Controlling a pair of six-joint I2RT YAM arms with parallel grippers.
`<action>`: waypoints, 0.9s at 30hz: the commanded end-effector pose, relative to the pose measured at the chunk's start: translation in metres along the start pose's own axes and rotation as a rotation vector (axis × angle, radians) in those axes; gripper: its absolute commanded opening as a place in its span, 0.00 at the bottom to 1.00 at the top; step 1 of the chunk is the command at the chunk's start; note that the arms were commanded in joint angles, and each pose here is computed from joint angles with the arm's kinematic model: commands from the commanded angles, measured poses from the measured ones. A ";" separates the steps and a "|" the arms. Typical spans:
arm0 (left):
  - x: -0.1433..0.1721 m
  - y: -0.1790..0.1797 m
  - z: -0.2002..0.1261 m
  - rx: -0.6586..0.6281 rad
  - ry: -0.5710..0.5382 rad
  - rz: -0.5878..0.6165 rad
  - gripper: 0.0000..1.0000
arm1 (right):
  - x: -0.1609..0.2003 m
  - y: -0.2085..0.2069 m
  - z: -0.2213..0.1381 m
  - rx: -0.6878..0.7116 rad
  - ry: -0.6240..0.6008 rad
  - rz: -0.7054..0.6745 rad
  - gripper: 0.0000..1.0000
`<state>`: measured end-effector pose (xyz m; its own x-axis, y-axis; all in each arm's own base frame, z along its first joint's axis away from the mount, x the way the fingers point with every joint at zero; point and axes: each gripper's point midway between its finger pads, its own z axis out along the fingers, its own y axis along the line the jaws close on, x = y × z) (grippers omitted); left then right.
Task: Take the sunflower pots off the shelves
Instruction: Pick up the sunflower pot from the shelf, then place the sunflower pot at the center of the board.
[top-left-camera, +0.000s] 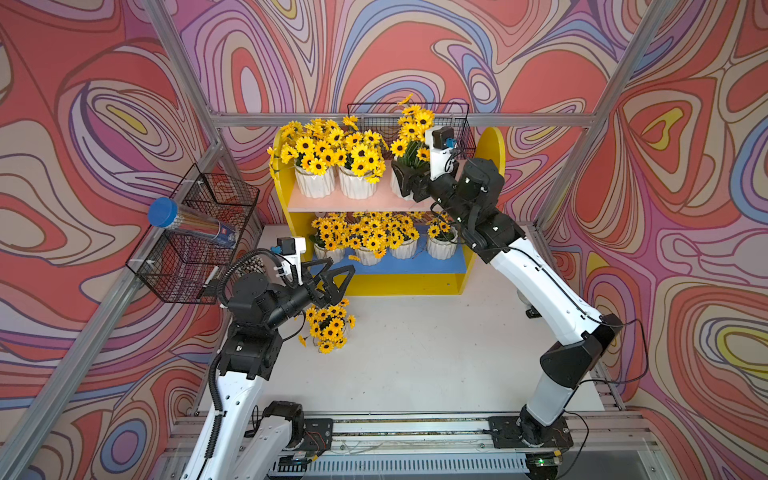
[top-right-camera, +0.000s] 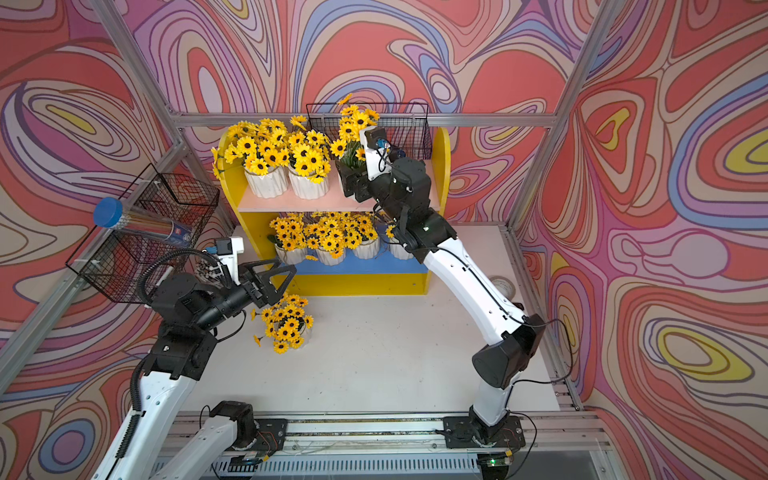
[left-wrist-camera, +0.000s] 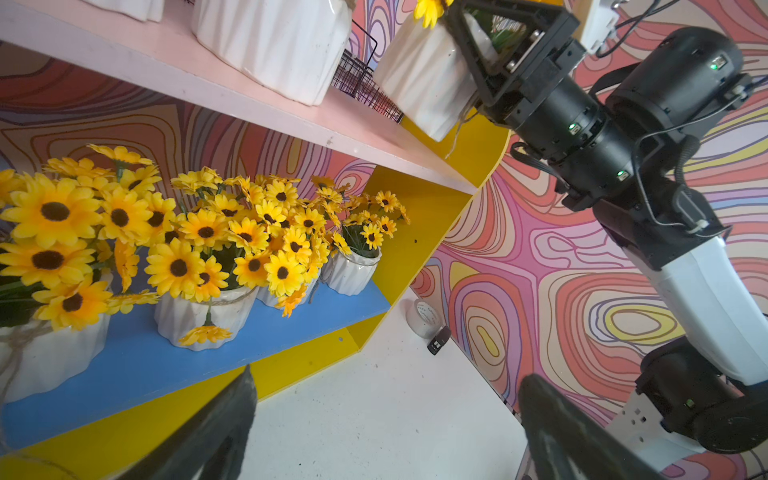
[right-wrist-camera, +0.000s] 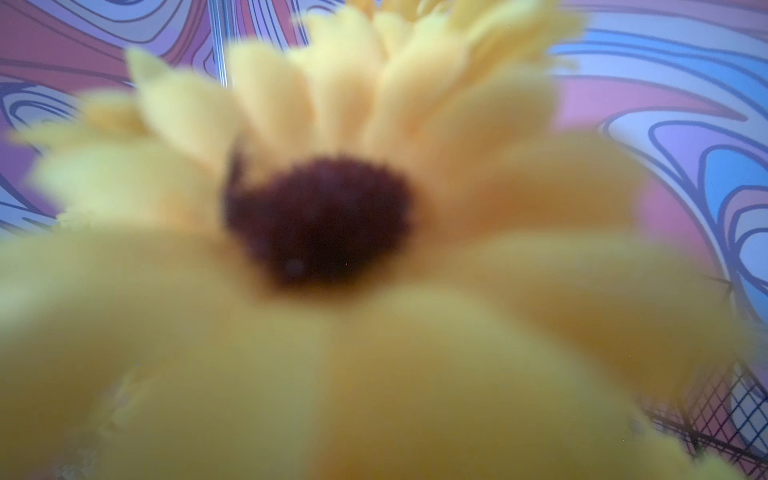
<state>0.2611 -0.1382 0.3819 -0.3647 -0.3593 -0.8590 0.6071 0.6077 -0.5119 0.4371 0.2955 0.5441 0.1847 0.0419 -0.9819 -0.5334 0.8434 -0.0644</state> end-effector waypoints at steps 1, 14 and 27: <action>-0.003 -0.003 -0.001 0.014 -0.014 0.017 1.00 | -0.044 0.000 -0.022 -0.008 -0.113 -0.004 0.00; -0.003 0.001 -0.001 -0.006 -0.013 0.011 1.00 | -0.039 0.022 -0.054 -0.115 -0.081 0.067 0.00; 0.002 0.002 -0.009 -0.044 -0.004 0.018 1.00 | -0.011 0.096 -0.097 -0.248 -0.015 0.045 0.00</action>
<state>0.2591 -0.1340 0.3788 -0.3634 -0.3607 -0.8590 0.5842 0.6300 -0.5117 0.3233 0.3327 0.4962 0.0772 0.0139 -0.9969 -0.7308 0.6809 -0.0471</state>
